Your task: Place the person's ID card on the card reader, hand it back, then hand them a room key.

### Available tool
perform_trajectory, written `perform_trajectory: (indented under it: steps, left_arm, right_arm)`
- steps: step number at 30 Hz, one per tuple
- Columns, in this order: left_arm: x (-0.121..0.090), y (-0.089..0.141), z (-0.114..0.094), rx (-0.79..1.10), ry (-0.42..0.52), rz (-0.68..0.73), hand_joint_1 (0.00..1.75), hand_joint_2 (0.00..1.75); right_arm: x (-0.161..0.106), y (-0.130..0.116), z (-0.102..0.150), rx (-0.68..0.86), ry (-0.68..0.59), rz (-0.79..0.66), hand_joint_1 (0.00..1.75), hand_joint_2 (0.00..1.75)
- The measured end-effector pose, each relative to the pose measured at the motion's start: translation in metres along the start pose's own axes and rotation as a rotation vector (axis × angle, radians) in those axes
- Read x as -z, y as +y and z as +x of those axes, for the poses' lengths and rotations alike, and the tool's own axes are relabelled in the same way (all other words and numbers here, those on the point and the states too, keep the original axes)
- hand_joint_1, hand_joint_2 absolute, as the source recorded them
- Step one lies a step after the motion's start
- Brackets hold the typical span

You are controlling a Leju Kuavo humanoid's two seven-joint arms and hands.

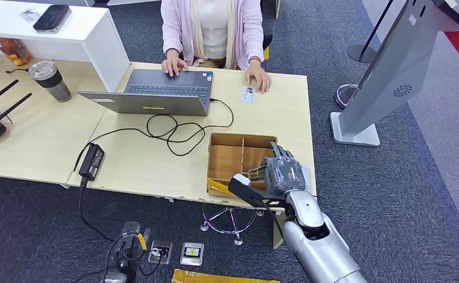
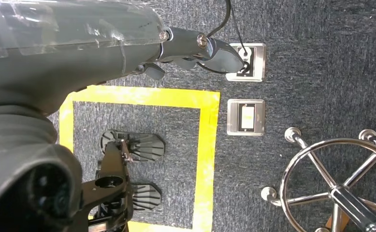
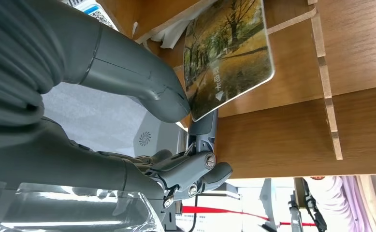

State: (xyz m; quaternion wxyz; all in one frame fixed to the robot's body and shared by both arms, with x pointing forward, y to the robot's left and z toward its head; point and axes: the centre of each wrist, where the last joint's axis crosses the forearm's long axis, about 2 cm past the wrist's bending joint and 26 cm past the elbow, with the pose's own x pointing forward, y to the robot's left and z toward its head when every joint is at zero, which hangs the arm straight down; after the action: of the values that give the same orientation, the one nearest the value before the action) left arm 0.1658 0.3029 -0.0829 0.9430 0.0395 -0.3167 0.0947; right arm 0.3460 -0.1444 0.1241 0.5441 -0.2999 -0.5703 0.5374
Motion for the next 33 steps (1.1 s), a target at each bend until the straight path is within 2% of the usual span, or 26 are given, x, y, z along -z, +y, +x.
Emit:
perform_trajectory:
  steps: [20, 21, 24, 25, 33]
  left_arm:
    - [0.000, 0.000, 0.000, -0.002, 0.001, 0.002, 0.00, 0.00]
    - [0.000, 0.000, 0.000, -0.001, 0.001, 0.002, 0.00, 0.00]
    - [0.000, 0.000, 0.000, -0.002, 0.001, 0.003, 0.00, 0.00]
    - [0.000, 0.000, 0.000, -0.002, 0.002, 0.004, 0.00, 0.00]
    - [-0.001, 0.001, -0.003, 0.005, 0.005, 0.001, 0.00, 0.00]
  right_arm:
    - [-0.008, 0.016, -0.012, -0.002, 0.013, 0.021, 1.75, 1.75]
    - [-0.008, 0.016, -0.013, -0.003, 0.014, 0.021, 1.61, 1.75]
    - [-0.008, 0.016, -0.014, -0.004, 0.014, 0.022, 0.30, 1.75]
    - [-0.008, 0.016, -0.014, -0.005, 0.015, 0.022, 0.00, 1.75]
    - [-0.011, 0.018, -0.016, -0.071, 0.064, -0.007, 0.00, 1.75]
